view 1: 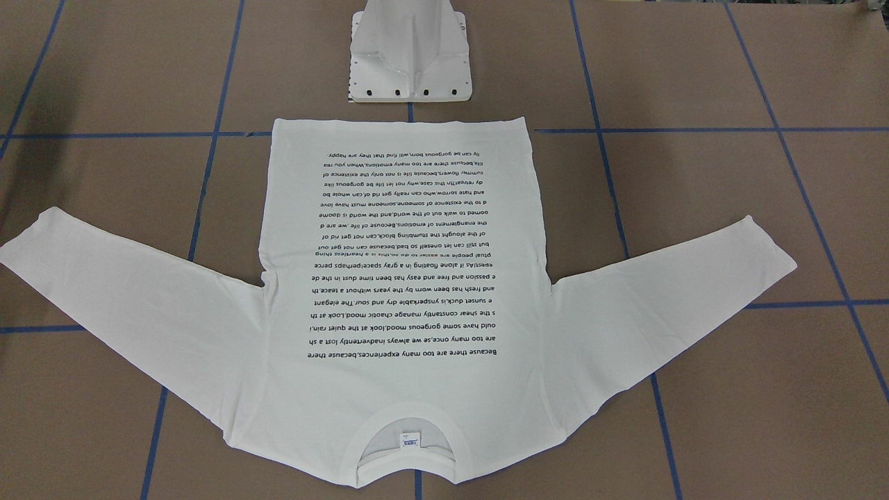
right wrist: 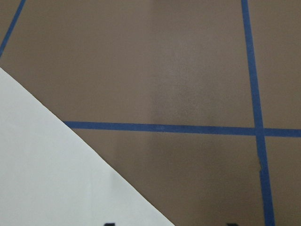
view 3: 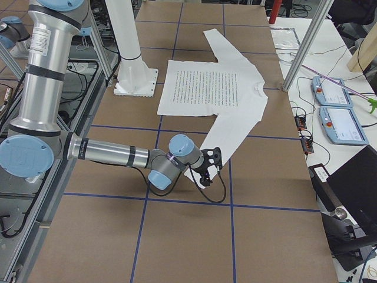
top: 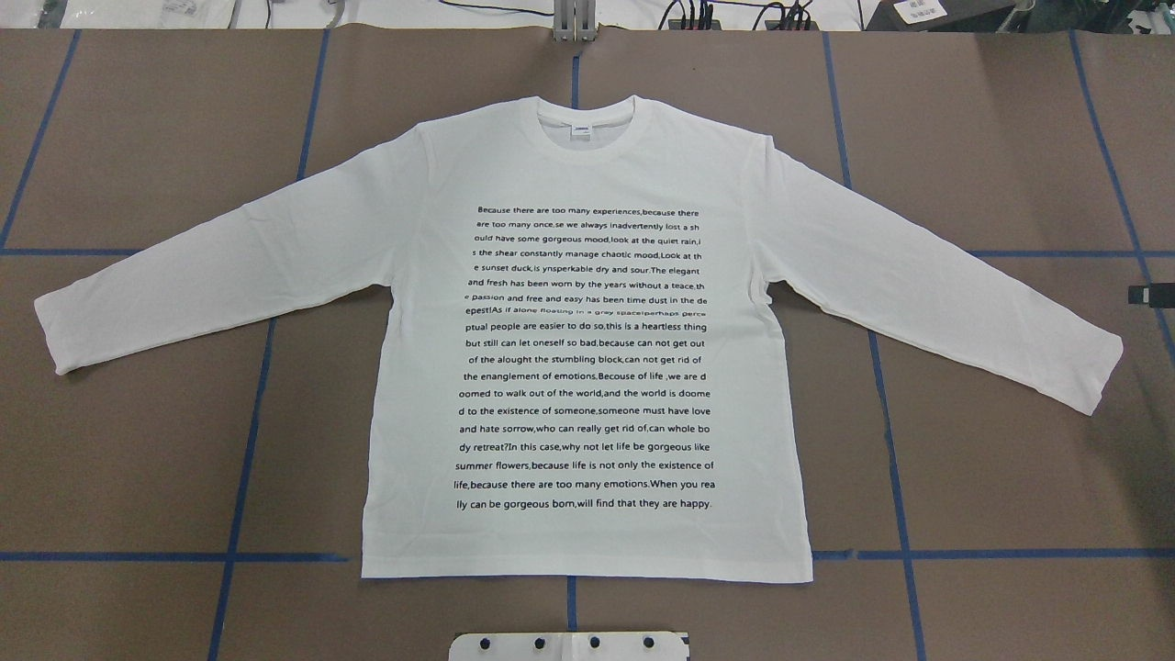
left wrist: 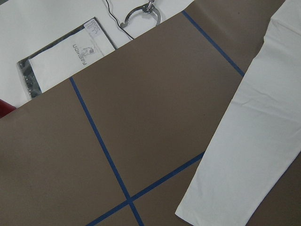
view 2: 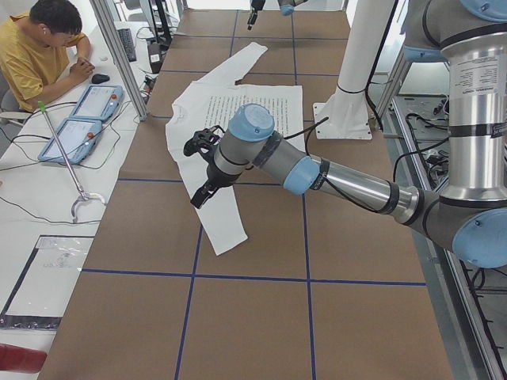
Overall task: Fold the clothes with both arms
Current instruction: 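Reach the right gripper to the sleeve cuff nearest it and grasp, then lift the grasped sleeve cuff up off the table with the right gripper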
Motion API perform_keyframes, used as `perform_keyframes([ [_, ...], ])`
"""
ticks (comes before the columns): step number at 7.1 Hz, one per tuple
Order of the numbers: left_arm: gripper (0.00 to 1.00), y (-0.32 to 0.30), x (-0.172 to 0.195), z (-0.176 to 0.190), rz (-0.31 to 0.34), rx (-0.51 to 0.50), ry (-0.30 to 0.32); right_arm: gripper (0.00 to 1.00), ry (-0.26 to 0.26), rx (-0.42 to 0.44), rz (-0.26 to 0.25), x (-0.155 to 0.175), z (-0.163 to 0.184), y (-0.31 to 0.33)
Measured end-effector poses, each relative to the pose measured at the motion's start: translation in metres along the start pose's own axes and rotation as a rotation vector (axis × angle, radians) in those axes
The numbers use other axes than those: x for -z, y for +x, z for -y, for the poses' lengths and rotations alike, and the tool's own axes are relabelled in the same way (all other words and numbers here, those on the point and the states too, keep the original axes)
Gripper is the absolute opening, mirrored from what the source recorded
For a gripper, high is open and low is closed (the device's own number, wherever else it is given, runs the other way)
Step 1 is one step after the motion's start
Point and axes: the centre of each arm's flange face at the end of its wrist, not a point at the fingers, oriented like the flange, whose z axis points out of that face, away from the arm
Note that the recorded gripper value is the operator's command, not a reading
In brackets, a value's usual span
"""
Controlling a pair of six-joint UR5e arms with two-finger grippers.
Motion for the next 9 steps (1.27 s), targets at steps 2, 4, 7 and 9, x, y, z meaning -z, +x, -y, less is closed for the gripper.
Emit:
perform_keyframes([
  [2,1.0,0.003,-0.001,-0.001,-0.045,-0.001,0.005,0.81,-0.019,0.015,-0.011,-0.028,-0.014,0.001],
  [4,1.0,0.003,-0.002,-0.001,-0.051,-0.001,0.006,0.8,-0.049,0.033,-0.012,-0.042,-0.025,-0.004],
  [7,1.0,0.003,-0.002,-0.002,-0.052,-0.002,0.006,0.78,-0.083,0.04,-0.019,-0.054,-0.037,-0.002],
  [9,1.0,0.003,-0.001,-0.002,-0.051,-0.001,0.006,0.74,-0.093,0.036,-0.027,-0.057,-0.041,0.002],
])
